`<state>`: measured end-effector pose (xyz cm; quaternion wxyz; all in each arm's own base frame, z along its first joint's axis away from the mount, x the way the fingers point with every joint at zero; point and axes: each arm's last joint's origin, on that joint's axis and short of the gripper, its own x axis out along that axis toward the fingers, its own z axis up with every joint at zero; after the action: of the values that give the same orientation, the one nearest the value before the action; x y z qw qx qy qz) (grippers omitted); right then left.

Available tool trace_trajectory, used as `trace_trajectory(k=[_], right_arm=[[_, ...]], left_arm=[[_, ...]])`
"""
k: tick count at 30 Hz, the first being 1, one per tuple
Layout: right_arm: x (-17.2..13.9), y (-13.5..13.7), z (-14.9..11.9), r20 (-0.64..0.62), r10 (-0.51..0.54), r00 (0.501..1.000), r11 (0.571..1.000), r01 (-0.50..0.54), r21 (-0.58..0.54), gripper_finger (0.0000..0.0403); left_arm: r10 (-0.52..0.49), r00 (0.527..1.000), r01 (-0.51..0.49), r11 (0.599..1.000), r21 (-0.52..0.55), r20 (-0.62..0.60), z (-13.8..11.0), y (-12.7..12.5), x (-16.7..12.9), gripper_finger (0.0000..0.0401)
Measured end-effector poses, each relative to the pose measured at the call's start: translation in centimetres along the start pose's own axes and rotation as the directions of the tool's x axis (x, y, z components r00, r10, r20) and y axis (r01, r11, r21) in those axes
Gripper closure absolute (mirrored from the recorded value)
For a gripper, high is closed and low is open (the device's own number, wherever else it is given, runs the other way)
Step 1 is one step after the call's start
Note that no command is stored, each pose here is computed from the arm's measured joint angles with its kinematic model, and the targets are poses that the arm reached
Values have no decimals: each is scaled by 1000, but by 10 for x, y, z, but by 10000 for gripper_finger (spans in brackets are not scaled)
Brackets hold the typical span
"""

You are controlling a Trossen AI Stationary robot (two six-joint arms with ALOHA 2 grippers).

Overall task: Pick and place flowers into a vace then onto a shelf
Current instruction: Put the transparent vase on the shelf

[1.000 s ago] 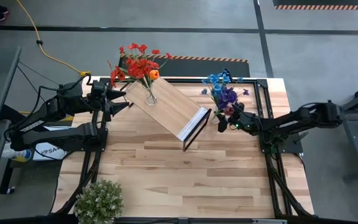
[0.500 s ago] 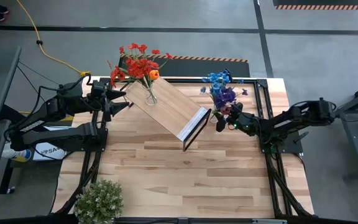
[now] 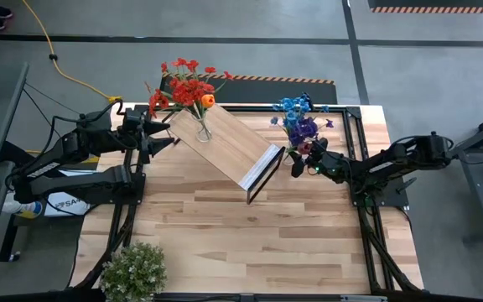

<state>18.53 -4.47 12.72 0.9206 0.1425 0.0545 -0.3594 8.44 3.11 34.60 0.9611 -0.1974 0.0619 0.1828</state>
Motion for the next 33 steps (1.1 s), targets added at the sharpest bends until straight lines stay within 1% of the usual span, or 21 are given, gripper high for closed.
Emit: trace_trajectory(k=[4, 14, 21, 26, 29, 33], right_arm=[[0, 0, 0, 0, 0, 1000, 1000, 0, 0, 192], [0, 0, 0, 2, 0, 1000, 1000, 0, -1, 225], [0, 0, 0, 4, -1, 1000, 1000, 1, 2, 225], [0, -1, 1, 16, -27, 1000, 1000, 27, -11, 230], [0, -1, 2, 31, -38, 999, 999, 38, -14, 231], [-1, 0, 7, 66, -26, 997, 999, 28, -19, 232]], left_arm=[[0, 1000, 0, 1000, 0, 0, 0, 0, 0, 43], [0, 1000, 0, 1000, 0, 0, 0, 0, 0, 43], [0, 1000, 0, 1000, 0, 0, 0, 0, 0, 43], [0, 1000, 0, 1000, 0, 0, 0, 0, 0, 43], [0, 1000, 0, 1000, 0, 0, 0, 0, 0, 43], [0, 1000, 0, 1000, -1, 0, 0, 0, 0, 43]])
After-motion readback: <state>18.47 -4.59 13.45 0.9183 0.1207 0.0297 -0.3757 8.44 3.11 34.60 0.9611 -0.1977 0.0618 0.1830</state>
